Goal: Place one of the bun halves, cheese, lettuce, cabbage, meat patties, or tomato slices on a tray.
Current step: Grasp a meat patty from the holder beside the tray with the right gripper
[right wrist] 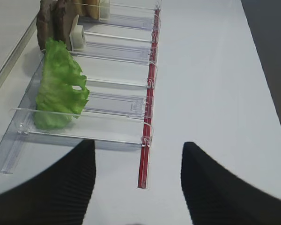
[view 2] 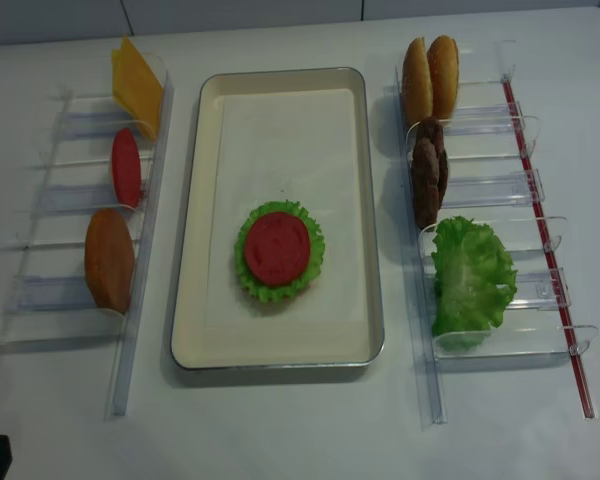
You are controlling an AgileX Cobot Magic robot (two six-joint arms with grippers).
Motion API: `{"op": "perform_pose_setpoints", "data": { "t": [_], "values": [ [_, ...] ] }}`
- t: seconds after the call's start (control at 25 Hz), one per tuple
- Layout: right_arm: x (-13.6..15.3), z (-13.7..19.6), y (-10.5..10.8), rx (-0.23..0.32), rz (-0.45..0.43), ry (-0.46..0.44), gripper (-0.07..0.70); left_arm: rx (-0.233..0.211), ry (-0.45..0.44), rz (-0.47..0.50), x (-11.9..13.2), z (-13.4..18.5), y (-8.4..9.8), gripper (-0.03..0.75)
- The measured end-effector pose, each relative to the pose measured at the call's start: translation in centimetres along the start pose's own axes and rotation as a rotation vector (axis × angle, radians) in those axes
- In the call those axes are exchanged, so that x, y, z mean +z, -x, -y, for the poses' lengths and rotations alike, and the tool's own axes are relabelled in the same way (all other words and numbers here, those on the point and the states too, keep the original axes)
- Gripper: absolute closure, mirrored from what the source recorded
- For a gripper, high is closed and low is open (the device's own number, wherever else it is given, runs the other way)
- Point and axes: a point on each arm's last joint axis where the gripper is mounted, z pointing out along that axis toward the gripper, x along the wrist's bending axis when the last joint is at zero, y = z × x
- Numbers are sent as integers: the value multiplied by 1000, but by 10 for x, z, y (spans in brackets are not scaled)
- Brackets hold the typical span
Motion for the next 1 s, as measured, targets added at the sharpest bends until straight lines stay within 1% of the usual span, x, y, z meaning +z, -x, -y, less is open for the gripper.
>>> {"op": "perform_pose_setpoints", "data": {
  "t": [1.0],
  "values": [
    [0, 0, 0, 0, 0, 0, 226, 0, 0, 0, 0, 0, 0, 477]
  ]
}}
